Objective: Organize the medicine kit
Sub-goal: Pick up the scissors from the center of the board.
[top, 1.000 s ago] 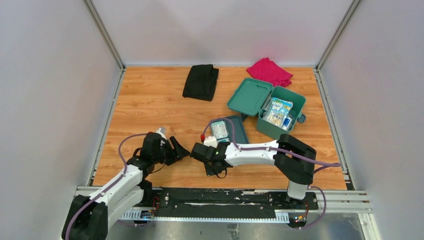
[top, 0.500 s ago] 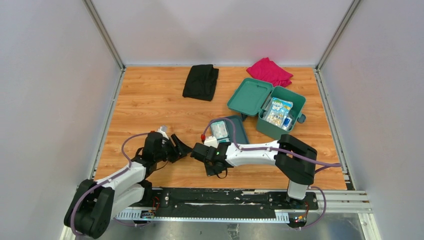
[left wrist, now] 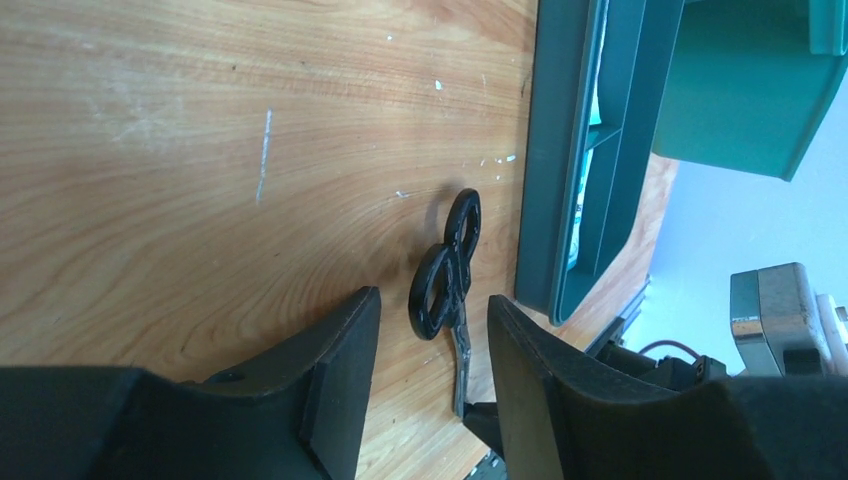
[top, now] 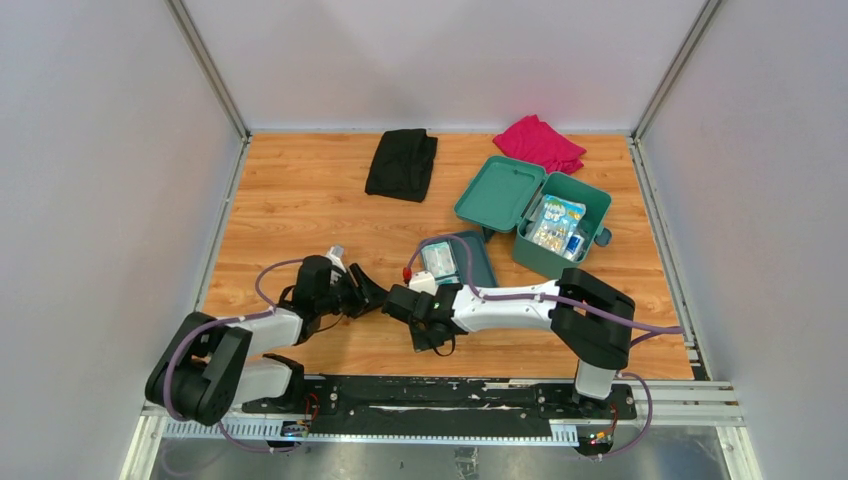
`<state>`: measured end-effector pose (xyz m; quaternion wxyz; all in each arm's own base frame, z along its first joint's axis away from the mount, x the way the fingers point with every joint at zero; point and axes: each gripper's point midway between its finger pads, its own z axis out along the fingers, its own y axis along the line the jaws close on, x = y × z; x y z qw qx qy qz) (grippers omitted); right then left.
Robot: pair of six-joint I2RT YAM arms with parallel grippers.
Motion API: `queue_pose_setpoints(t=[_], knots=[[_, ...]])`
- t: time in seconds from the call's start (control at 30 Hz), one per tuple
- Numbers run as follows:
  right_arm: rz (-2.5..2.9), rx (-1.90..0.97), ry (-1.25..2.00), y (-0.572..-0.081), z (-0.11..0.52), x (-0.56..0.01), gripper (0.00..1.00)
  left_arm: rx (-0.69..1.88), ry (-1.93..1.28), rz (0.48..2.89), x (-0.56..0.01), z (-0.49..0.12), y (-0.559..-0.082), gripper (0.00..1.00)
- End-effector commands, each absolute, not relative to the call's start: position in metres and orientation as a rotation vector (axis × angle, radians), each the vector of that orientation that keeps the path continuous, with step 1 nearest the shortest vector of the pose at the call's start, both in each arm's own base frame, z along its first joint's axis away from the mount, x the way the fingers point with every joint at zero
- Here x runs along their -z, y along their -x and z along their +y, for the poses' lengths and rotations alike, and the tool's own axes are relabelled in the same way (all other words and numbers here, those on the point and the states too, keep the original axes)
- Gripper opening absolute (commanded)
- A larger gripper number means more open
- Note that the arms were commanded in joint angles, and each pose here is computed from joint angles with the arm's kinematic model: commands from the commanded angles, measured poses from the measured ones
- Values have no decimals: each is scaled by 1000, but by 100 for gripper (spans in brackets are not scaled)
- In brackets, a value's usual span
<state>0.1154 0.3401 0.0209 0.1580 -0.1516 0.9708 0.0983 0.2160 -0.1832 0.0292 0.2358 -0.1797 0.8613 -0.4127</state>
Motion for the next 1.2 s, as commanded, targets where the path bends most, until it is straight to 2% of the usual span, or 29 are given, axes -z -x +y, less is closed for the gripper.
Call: queue_pose_setpoints(t=[0.0, 0.33, 0.53, 0.63, 0.7, 0.83, 0.9, 1.0, 1.17], knots=[[2783, -180, 418, -124, 323, -13, 0, 1102, 498, 2461, -6, -182, -204, 47], [2785, -176, 421, -126, 323, -13, 0, 1116, 484, 2451, -8, -185, -205, 25], [2718, -199, 422, -135, 324, -31, 0, 1140, 462, 2430, -15, -187, -207, 0], [2591, -240, 492, -148, 327, -65, 1, 1171, 434, 2400, -25, -190, -209, 0], [2504, -265, 519, -155, 325, -90, 10, 1208, 396, 2365, -37, -194, -210, 0], [2356, -342, 546, -166, 322, -132, 47, 1307, 302, 2265, -70, -202, -209, 0], [2303, -392, 600, -168, 329, -143, 58, 1356, 275, 2220, -86, -205, -207, 0], [2238, -508, 724, -162, 351, -153, 66, 1431, 235, 2158, -109, -210, -203, 0], [2200, -568, 802, -162, 373, -153, 67, 1510, 198, 2083, -137, -215, -197, 0]])
